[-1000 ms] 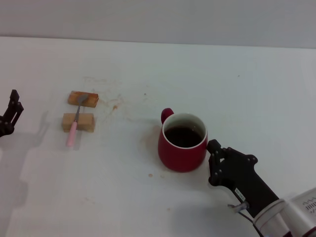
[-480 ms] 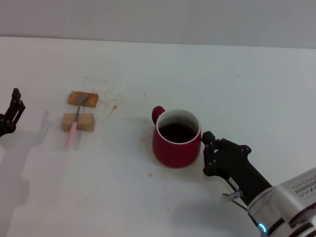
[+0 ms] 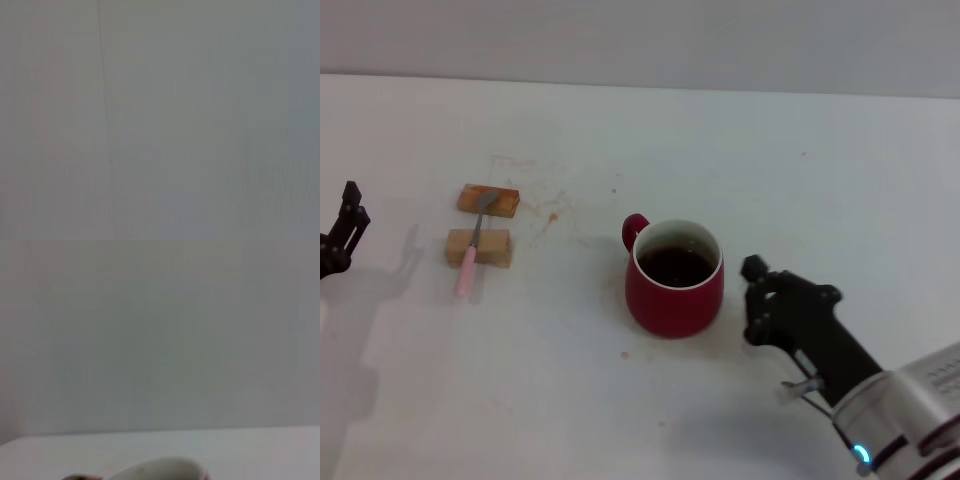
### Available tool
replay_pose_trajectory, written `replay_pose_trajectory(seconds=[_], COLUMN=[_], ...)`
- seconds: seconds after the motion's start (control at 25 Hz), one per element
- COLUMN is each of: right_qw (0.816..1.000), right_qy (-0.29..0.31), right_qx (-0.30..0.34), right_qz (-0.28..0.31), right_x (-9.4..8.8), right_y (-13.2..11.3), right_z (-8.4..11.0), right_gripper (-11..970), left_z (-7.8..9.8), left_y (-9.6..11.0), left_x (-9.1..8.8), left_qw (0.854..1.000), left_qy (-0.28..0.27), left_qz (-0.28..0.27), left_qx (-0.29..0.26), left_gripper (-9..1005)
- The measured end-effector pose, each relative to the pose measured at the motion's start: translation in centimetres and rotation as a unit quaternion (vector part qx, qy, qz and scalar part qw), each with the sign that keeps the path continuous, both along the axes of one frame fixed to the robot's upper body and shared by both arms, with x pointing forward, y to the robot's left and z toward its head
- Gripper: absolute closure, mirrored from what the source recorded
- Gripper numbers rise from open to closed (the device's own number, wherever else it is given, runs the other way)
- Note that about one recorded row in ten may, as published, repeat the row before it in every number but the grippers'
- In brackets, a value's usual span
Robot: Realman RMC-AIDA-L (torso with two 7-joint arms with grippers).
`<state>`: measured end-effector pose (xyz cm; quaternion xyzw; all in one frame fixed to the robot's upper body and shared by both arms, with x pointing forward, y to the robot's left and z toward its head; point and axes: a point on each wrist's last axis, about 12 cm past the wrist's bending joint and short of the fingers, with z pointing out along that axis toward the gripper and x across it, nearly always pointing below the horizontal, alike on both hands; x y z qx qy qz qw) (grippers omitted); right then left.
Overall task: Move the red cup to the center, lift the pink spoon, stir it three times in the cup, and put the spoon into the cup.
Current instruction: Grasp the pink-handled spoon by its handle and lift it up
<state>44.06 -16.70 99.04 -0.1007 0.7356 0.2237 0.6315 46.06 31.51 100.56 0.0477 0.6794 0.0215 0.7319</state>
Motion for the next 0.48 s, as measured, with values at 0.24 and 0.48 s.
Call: replay_pose_trajectory(seconds=[0.24, 0.48], right_qw=[0.997, 0.987], right_qy=[-0.038, -0.066], right_qx=[0.009, 0.003], right_qz=[-0.068, -0.148], right_x=[-1.3, -3.0], right_y=[-2.7, -6.0], right_z=[0.2, 0.1], right_gripper=[960, 960], left_z=[-0.2, -0.6], left_y=[-0.3, -2.7], left_x=[-0.7, -1.8], left_qw=[1.000, 0.997], left_qy=[0.002, 0.012], left_qz=[-0.007, -0.067], left_qx=[-0.010, -0.024], left_gripper=[138, 138])
